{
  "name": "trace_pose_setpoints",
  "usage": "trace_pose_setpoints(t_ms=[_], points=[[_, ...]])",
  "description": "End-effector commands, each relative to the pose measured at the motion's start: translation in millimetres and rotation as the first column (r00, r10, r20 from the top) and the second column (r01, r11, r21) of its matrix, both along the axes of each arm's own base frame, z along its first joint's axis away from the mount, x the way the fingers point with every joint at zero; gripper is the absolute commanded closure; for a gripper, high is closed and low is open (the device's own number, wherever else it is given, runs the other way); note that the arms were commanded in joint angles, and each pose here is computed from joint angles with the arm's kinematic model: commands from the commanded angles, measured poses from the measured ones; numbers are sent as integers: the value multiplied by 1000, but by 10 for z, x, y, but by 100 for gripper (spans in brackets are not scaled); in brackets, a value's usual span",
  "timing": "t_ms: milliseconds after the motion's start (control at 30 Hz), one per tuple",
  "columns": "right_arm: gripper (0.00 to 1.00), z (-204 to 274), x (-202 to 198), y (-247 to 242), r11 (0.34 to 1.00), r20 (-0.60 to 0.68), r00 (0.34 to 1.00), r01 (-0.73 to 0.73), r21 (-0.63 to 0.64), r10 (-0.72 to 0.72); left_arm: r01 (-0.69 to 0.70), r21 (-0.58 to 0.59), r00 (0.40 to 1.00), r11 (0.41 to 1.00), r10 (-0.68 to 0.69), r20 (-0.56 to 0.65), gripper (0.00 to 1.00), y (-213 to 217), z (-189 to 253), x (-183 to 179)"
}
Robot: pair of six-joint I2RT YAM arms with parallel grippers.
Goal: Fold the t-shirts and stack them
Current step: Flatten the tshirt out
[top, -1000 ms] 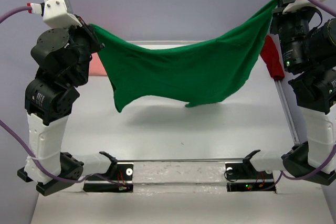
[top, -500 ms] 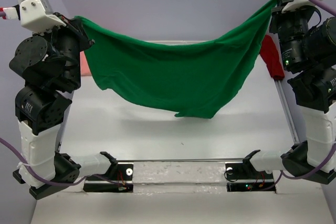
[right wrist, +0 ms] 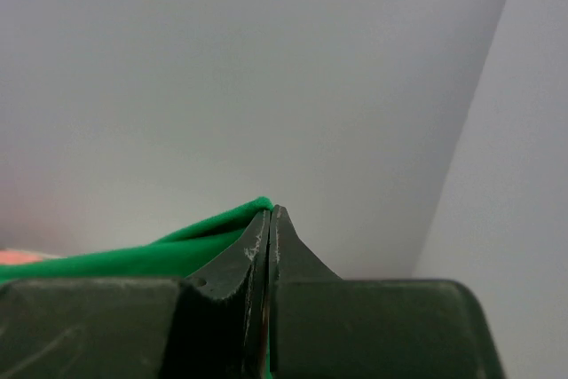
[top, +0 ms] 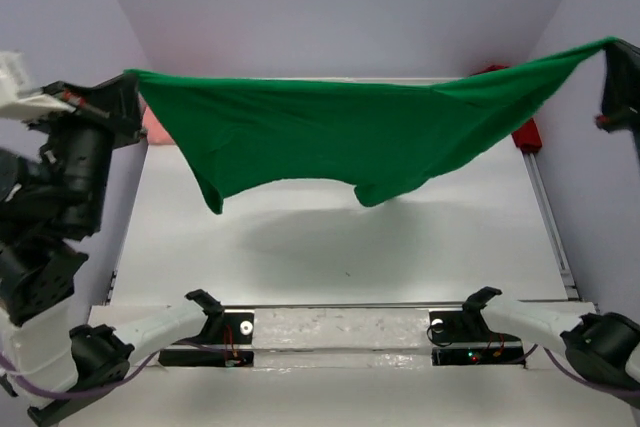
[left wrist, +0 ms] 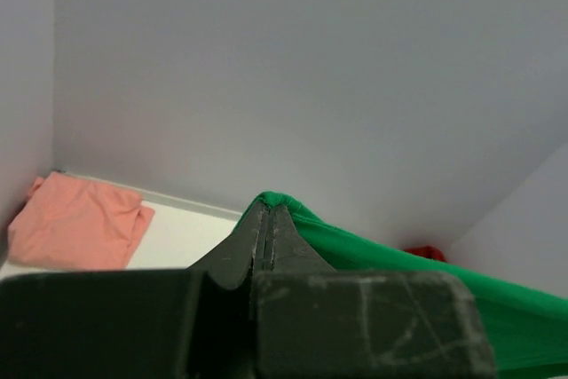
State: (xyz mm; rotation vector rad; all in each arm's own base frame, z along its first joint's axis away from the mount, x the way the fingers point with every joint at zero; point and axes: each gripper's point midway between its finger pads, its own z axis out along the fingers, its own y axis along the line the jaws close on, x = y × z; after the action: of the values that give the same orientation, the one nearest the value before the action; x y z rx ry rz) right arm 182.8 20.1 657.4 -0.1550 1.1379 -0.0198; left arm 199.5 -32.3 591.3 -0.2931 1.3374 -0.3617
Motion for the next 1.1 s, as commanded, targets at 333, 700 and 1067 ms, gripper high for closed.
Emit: trace_pose_setpoints(t_ms=[333, 700, 1067], points=[[100, 610, -1447, 80, 872, 308, 837, -487, 42, 452, 352, -49, 866, 935, -305, 397, 100, 79, 912, -1330], [100, -73, 22, 746, 929, -38, 929, -367, 51, 369, 200, -19, 979, 980, -200, -27, 100, -396, -292, 79], [100, -851, 1084, 1243, 959, -282, 921, -283, -16, 267, 100, 67, 962, 993, -79, -260, 100, -603, -1252, 845]])
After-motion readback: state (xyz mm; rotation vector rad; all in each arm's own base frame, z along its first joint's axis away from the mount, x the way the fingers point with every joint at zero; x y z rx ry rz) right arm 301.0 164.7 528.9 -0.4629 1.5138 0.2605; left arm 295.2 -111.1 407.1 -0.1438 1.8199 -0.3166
